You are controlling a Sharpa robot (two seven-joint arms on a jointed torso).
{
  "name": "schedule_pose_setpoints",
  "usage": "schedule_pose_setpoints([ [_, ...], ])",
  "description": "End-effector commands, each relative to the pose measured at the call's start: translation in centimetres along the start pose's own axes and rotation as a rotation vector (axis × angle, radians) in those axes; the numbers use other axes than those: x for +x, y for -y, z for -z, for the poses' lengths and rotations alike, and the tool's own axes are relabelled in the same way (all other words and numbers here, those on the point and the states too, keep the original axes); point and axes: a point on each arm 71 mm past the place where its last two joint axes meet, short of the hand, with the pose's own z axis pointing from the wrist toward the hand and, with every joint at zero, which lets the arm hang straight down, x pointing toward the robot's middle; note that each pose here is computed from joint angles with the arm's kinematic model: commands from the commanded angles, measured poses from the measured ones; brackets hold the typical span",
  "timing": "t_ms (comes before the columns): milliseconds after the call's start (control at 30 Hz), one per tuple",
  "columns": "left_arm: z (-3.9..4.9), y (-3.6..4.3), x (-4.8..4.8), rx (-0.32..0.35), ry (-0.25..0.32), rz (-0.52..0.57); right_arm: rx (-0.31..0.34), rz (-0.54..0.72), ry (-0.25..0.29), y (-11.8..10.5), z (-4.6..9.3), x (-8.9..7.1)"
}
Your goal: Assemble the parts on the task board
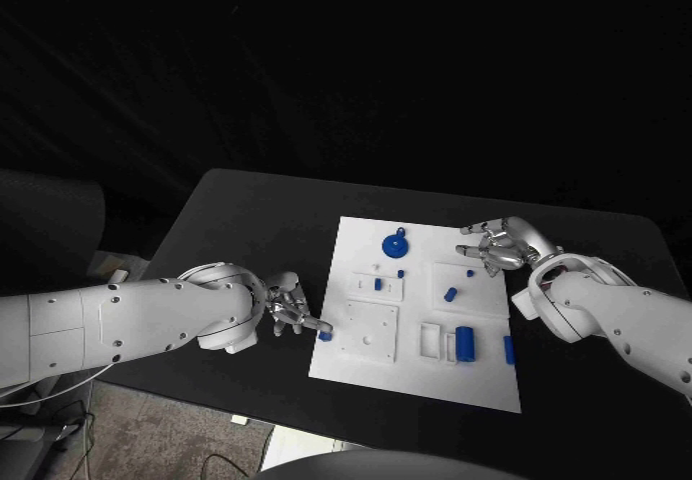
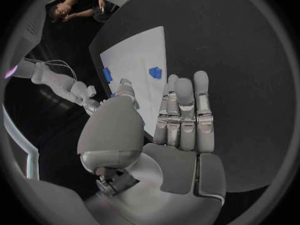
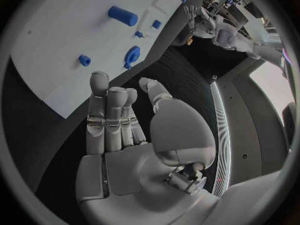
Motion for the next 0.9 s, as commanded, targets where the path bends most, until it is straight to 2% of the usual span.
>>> schedule_pose_setpoints([
  [33,-0.08,-0.25,0.13,-0.096,-0.012,-0.157,-0.013,0.006,-0.014,-0.1,0.0,0.2],
  [200,-0.27,-0.07,0.24,-0.123,-0.016,-0.216,-0.013,0.006,-0.015,-0.1,0.0,0.2],
  [333,-0.59,0.37,0.37,-0.127,-0.013,-0.24,-0.013,0.006,-0.015,-0.1,0.0,0.2],
  [900,-1.58,1.72,1.32,-0.103,-0.019,-0.198,-0.014,0.005,-0.018,-0.2,0.0,0.3],
])
